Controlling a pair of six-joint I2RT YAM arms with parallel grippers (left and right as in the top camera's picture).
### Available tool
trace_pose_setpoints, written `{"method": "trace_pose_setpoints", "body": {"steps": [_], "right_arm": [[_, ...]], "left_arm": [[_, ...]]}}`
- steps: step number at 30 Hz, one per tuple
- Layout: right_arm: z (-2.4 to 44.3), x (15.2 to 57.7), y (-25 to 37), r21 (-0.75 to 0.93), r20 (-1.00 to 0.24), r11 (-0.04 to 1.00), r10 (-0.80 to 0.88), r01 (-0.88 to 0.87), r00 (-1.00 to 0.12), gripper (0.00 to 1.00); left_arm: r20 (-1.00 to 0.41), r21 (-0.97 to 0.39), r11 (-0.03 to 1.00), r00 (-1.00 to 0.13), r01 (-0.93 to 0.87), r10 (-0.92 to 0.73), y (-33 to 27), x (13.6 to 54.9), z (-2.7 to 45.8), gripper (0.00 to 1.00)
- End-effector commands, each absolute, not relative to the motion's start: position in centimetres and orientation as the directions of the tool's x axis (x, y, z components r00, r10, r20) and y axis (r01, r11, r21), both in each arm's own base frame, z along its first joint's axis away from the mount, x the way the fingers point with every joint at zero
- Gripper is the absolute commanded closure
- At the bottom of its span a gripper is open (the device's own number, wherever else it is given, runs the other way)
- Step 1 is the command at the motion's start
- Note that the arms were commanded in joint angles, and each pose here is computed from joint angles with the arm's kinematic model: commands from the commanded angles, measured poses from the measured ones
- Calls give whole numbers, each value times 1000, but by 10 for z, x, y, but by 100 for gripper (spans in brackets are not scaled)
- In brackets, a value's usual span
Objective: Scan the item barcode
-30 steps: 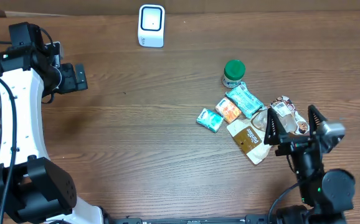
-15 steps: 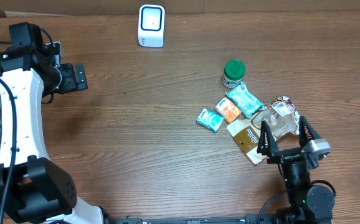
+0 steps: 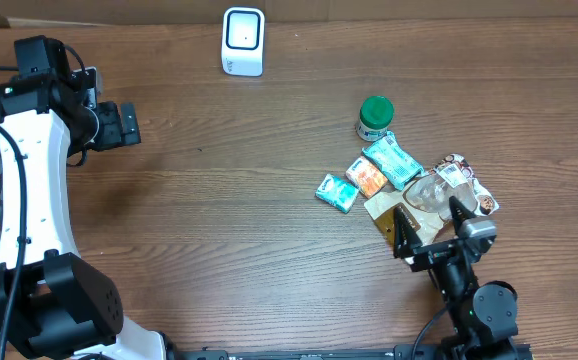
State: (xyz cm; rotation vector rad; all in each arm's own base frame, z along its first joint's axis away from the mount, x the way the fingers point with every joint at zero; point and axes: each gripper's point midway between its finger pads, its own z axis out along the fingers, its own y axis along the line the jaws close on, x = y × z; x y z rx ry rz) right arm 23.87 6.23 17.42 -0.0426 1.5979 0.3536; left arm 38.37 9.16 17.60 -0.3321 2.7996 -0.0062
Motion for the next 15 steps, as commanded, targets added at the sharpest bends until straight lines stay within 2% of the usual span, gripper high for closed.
{"method": "trace_pose_setpoints", "body": {"steps": [1, 15], "right_arm": [[171, 236, 72, 198, -980, 939, 184, -281, -74, 0], [170, 235, 73, 198, -980, 938, 183, -285, -78, 0]], "left_arm": [[-332, -34, 980, -923, -196, -196, 89, 388, 181, 0], [-332, -34, 980, -923, -196, -196, 89, 388, 181, 0]]}}
